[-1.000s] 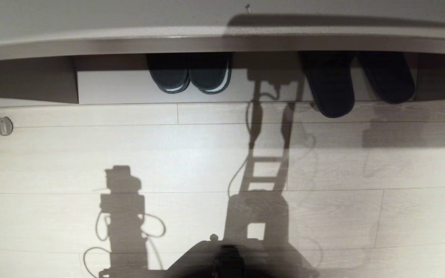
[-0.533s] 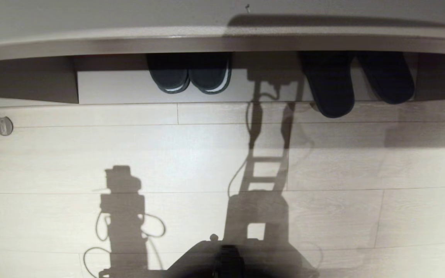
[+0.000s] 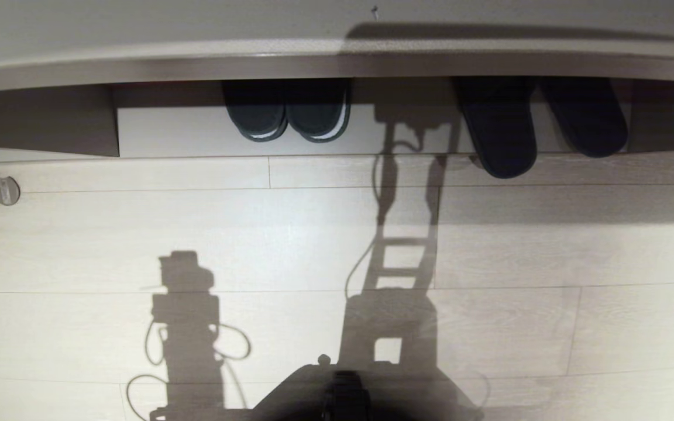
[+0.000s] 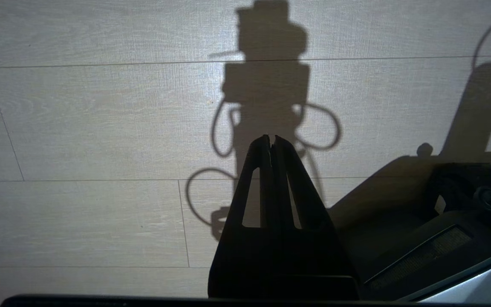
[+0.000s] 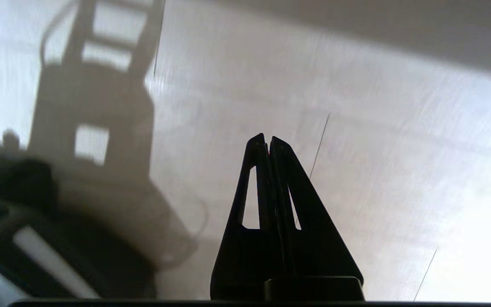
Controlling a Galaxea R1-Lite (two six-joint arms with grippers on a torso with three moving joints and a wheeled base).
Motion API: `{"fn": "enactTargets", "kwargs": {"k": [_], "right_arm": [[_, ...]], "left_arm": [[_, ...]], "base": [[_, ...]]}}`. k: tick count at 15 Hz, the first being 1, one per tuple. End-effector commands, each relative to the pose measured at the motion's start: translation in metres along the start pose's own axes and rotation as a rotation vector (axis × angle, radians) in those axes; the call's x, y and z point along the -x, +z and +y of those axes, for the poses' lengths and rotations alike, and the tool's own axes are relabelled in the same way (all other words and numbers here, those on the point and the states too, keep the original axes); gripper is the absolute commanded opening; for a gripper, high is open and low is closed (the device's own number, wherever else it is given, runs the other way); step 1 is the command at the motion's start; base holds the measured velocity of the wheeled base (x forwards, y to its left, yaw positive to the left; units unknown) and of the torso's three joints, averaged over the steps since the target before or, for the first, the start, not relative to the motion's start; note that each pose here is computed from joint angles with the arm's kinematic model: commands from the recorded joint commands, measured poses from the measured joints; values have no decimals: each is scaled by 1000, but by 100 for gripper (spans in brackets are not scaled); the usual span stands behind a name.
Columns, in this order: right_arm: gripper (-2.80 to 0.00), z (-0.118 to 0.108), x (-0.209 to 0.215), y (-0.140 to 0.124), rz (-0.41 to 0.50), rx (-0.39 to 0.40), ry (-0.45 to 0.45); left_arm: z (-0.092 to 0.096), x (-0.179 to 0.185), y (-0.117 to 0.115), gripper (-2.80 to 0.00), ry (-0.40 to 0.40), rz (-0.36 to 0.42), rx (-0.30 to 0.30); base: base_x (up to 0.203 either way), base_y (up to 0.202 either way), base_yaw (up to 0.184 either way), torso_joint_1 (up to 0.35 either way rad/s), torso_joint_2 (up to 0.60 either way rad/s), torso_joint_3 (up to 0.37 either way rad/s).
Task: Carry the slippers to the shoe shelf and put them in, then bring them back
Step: Pick up the slippers in the shoe cabinet
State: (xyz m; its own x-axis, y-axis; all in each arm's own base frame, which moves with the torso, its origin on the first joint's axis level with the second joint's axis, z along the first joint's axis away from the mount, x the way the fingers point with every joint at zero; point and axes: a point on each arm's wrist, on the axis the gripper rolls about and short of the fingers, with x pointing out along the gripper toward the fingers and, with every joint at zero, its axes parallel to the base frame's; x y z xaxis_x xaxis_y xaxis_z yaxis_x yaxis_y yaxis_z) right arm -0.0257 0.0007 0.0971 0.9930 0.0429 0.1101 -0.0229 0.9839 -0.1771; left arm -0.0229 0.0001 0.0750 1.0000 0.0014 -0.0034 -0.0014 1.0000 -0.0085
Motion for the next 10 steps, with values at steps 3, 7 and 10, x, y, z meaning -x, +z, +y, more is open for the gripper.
{"fn": "enactTargets", "kwargs": {"k": [3,7,10], "right_arm": [[-280,3,-1,-17,63,-13,11],[-280,4,0,-22,115,-79,10],[-280,4,0,-22,115,-81,10]], "left_arm": [[0,0,0,-280,0,1,-1],[0,0,0,-280,1,0,-4],[0,0,0,-280,2,1,5]], "base": [[0,0,0,0,0,0],[0,0,0,0,0,0],[0,0,0,0,0,0]]}}
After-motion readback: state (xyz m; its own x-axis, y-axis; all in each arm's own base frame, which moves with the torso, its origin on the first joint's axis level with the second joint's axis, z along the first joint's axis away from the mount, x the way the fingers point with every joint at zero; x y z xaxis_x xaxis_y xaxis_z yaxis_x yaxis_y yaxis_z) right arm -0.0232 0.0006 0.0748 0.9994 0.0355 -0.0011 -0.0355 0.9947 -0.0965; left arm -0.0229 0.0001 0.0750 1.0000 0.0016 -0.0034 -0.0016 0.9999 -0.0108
